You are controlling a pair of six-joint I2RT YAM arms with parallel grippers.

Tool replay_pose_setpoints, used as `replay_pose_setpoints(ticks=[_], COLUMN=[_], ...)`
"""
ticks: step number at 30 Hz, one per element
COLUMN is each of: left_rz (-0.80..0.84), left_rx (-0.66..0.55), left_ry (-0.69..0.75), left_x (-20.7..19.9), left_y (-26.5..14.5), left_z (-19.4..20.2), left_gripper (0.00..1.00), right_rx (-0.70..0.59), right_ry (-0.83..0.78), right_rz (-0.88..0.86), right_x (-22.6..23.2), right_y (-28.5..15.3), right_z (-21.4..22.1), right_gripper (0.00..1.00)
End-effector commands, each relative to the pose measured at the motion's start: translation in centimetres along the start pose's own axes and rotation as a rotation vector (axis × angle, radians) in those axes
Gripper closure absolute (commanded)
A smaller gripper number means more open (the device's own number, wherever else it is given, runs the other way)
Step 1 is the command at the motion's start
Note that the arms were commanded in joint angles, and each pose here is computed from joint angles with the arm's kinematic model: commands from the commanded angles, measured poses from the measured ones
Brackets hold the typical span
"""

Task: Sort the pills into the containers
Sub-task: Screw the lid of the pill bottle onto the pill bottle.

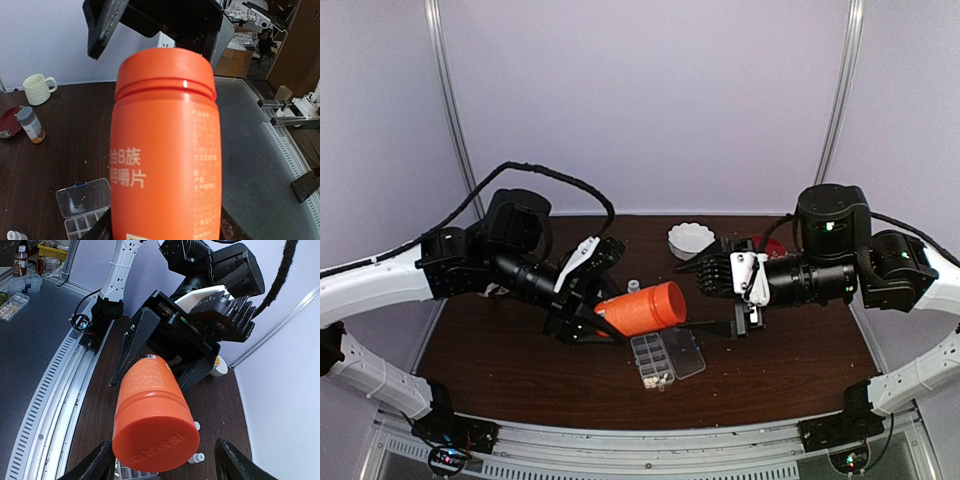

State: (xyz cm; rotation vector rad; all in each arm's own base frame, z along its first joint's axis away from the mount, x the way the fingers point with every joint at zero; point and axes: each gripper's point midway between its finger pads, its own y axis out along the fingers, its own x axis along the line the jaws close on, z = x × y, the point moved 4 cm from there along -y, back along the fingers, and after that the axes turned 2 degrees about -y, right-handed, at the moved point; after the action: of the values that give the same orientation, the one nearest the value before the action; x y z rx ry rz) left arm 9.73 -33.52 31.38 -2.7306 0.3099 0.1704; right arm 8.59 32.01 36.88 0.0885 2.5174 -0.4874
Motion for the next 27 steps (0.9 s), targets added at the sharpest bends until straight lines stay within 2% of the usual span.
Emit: replay_pose_setpoints(ticks=[1,6,10,14,16,21,23,27], left_rz=[0.031,0.035,0.040,0.045,0.046,0.039,0.034,-0.032], left_rx=[-0.035,-0.032,-0.026,-0.022,-0.020,-0.014,-0.011,-0.004], left_ry=[0.045,0.051,0.049,0.047,0.045,0.040,0.040,0.054], left_x=[-0.3,-0.3,-0.3,-0.3,-0.3,-0.2,0.0,0.7], left_y=[-0.2,-0.2,-0.1,-0.1,0.0,0.1,0.1,0.0], left_z=[-1.8,-1.8,-1.7,-1.6,-1.5,-1.3,-1.3,-1.4], left_gripper=[1.00,1.00,1.00,1.00,1.00,1.00,1.00,1.00], right_rx=[-0.022,-0.024,-0.019,-0.020,-0.029,-0.060,-0.066,-0.080], right_ry=[-0.003,-0.008,-0.013,-0.015,-0.015,-0.003,0.012,0.112], right_rz=[0.004,-0.022,-0.043,-0.047,-0.050,-0.055,-0.063,-0.051], right_x=[-0.2,0.1,0.2,0.3,0.3,0.4,0.4,0.1], right_y=[-0.2,0.1,0.3,0.5,0.5,0.3,0.3,0.4], right_z=[-0.7,-0.8,-0.8,-0.8,-0.9,-1.3,-1.4,-1.9], right_gripper=[0.30,0.34,0.42,0.41,0.47,0.50,0.57,0.57])
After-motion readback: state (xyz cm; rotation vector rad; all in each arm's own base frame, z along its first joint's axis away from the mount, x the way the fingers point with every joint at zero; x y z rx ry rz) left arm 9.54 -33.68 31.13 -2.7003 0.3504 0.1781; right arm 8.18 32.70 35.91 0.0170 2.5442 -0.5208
